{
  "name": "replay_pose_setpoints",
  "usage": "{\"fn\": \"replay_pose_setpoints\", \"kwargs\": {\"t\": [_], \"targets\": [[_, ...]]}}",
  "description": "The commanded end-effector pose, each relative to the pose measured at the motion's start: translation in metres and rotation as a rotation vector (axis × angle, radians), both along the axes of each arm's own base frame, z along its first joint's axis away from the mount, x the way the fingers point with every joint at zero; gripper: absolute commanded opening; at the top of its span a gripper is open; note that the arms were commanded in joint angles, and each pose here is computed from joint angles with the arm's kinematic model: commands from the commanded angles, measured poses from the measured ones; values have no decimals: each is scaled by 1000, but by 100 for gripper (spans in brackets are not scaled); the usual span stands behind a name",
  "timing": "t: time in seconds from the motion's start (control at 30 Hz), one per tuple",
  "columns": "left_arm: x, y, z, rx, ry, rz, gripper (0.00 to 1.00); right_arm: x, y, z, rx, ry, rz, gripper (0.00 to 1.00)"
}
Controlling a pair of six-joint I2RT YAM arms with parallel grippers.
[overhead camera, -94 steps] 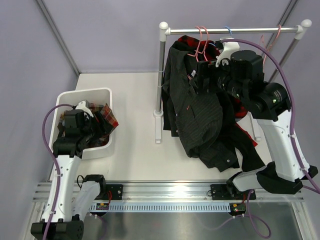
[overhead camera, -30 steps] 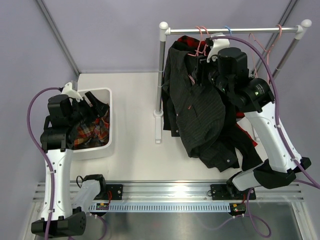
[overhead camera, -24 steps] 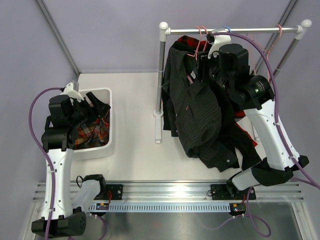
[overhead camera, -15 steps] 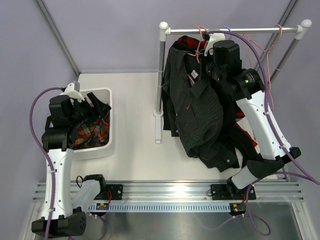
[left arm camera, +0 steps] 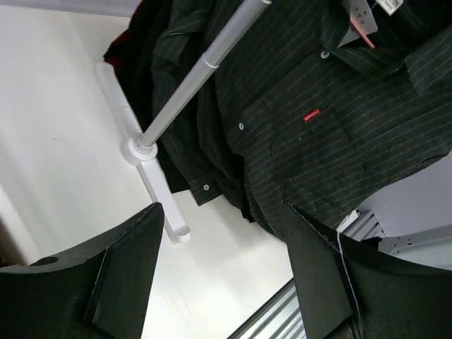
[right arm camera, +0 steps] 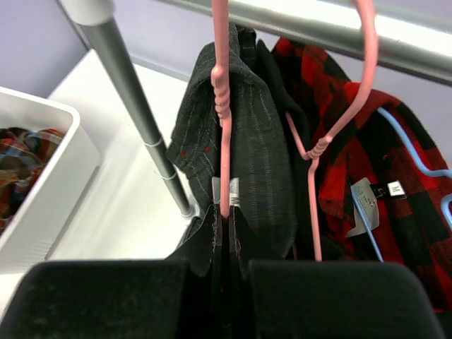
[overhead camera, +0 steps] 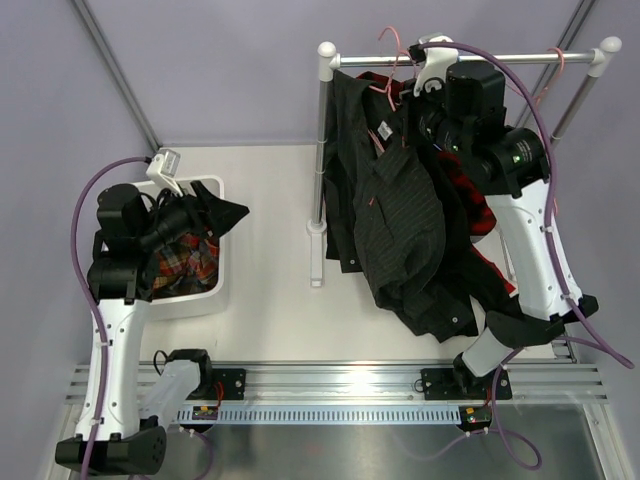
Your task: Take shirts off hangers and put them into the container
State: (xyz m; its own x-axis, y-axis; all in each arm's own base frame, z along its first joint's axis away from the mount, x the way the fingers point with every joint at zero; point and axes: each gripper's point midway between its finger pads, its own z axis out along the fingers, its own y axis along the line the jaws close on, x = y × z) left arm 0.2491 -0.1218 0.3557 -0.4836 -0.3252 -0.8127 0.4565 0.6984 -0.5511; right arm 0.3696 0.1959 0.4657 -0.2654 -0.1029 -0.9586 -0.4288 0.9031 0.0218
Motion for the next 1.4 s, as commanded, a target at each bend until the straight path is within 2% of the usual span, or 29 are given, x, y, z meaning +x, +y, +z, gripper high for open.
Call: {"fn": "replay_pose_setpoints", "kwargs": {"t": [0.0,0.13,0.17,0.23,0.37,0.43,0.7,0.9,1.3,1.37], "targets": [[-12,-20,32,-18,-114,-103,72,-19,-2,42,74,-85,39,0],[-7,-38,47,24,-131,-115,71,-46,-3,32,138,11,54,0],[-7,-44,52,31,-141,-127,71,-48,2,12,125,67,62,0],[-7,-64,63,48,-162,-158,70,-71,3,8,150,85,100,0],[-18,-117,78,84,-209,-270,70,-107,20,-29,154,211,175,0],[-16,-127,91,104,-267,-259,69,-126,23,-39,153,251,209,0],[-22,-185,105,115,-336,-366,66,-199,22,-50,206,357,394,0],[-35,-209,121,88,-380,-409,63,-223,26,-58,243,410,482,0],[-60,-228,120,79,-371,-480,61,-217,36,-68,242,428,498,0],[-60,-231,118,68,-362,-486,58,-216,38,-65,251,420,505,0]]}}
